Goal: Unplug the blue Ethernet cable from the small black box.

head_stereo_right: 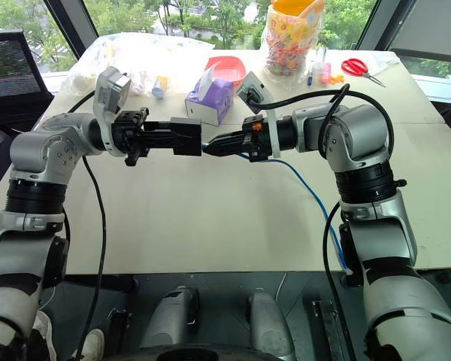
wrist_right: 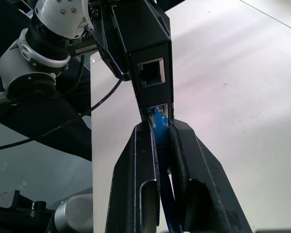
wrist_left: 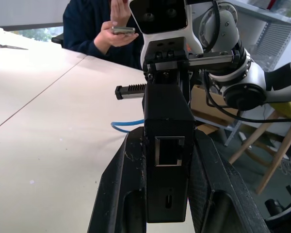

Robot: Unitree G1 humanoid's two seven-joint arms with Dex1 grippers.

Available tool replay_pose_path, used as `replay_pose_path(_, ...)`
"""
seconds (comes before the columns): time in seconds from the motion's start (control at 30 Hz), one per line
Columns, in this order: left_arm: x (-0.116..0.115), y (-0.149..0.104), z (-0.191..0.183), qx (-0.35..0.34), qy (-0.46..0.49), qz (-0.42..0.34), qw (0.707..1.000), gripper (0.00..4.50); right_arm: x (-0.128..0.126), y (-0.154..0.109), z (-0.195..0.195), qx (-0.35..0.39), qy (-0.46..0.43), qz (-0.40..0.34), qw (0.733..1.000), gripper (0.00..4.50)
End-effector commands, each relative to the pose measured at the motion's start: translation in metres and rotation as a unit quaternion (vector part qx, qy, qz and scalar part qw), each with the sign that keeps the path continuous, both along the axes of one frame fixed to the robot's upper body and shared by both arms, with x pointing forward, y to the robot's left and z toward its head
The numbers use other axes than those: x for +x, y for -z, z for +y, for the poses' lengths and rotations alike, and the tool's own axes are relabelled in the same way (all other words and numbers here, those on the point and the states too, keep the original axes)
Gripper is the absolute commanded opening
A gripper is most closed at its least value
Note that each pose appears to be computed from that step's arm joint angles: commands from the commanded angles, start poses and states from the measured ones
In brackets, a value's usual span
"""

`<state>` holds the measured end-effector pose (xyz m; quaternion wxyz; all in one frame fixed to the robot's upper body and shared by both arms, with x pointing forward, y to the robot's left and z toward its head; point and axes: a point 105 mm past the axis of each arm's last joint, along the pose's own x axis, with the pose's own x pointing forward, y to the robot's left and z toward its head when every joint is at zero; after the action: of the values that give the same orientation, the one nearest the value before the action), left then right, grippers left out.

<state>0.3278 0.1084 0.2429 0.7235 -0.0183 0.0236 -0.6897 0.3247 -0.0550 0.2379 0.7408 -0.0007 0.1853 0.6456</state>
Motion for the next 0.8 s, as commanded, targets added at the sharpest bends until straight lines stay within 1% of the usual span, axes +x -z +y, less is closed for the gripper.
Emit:
replay_pose_path(0.03,-0.009,-0.006,0.008,0.019,0.010,-0.024,0.999,0.50,0.008,-0.008,-0.013,0.002,0.027,-0.033,0.999,0.02)
replay_pose_path(0.17,-0.009,-0.009,0.023,0.036,-0.002,-0.030,0.999,0.50,0.020,0.000,-0.035,-0.004,0.074,-0.036,0.997,0.02)
replay_pose_path(0.33,-0.007,-0.014,0.030,0.033,-0.018,-0.034,0.999,0.50,0.030,0.013,-0.053,-0.011,0.118,-0.053,0.992,0.02)
replay_pose_path(0.4,-0.006,-0.008,0.026,0.033,-0.022,-0.034,0.999,0.50,0.046,0.018,-0.054,-0.010,0.162,-0.077,0.984,0.02)
replay_pose_path(0.47,-0.005,-0.004,0.022,0.031,-0.024,-0.034,0.999,0.50,0.056,0.024,-0.054,-0.018,0.189,-0.094,0.977,0.02)
replay_pose_path(0.5,0.000,0.001,0.011,0.025,-0.039,-0.048,0.998,0.50,0.071,0.037,-0.054,-0.046,0.232,-0.110,0.965,0.02)
replay_pose_path(0.57,0.008,0.011,-0.009,0.012,-0.064,-0.058,0.996,0.50,0.094,0.058,-0.056,-0.088,0.299,-0.138,0.940,0.02)
replay_pose_path(0.6,0.009,0.015,-0.015,0.008,-0.069,-0.057,0.996,0.50,0.101,0.064,-0.057,-0.100,0.317,-0.147,0.932,0.02)
replay_pose_path(0.7,0.010,0.036,-0.038,0.012,-0.081,-0.064,0.995,0.50,0.115,0.080,-0.058,-0.113,0.364,-0.150,0.912,0.02)
replay_pose_path(0.8,0.016,0.056,-0.050,0.024,-0.107,-0.075,0.991,0.50,0.126,0.091,-0.064,-0.127,0.405,-0.151,0.893,0.02)
